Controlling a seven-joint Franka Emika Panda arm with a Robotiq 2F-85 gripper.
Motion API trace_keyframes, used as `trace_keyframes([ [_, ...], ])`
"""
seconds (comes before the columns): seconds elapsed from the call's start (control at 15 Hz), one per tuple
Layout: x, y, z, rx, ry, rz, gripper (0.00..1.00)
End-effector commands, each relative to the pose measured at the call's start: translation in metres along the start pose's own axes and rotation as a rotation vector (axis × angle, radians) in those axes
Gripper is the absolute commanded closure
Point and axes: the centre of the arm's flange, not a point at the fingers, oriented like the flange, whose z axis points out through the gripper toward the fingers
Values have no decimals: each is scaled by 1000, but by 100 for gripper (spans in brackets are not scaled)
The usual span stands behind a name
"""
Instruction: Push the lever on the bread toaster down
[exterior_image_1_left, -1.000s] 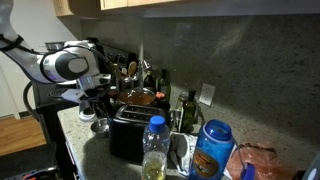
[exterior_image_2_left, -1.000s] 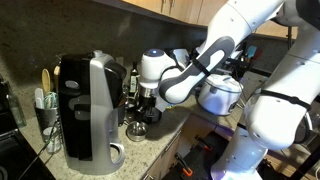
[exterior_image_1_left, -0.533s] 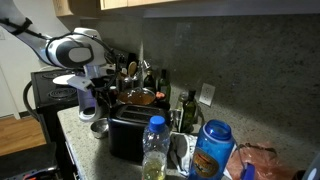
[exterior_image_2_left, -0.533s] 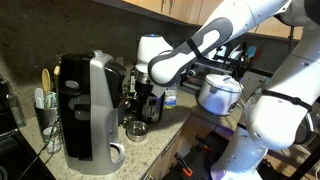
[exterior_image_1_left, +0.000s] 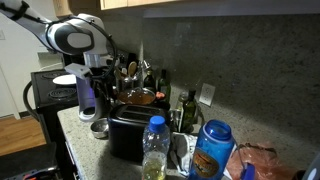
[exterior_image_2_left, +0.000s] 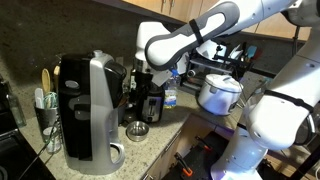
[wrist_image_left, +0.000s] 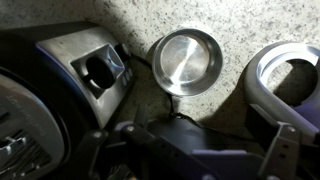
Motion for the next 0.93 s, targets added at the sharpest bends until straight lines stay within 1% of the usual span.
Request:
trace_keyframes([
  [0.0,-2,1,-26,26,-19,11,0],
  [0.53,-7,11,-63,43,-28,43,0],
  [0.6,-8,11,-64,46,-35,38,0],
  [0.67,-11,8,-58,48,-43,28,0],
  [0.73,-5,8,-52,26,-28,47,0],
  [0.87,-6,8,-53,28,-30,47,0],
])
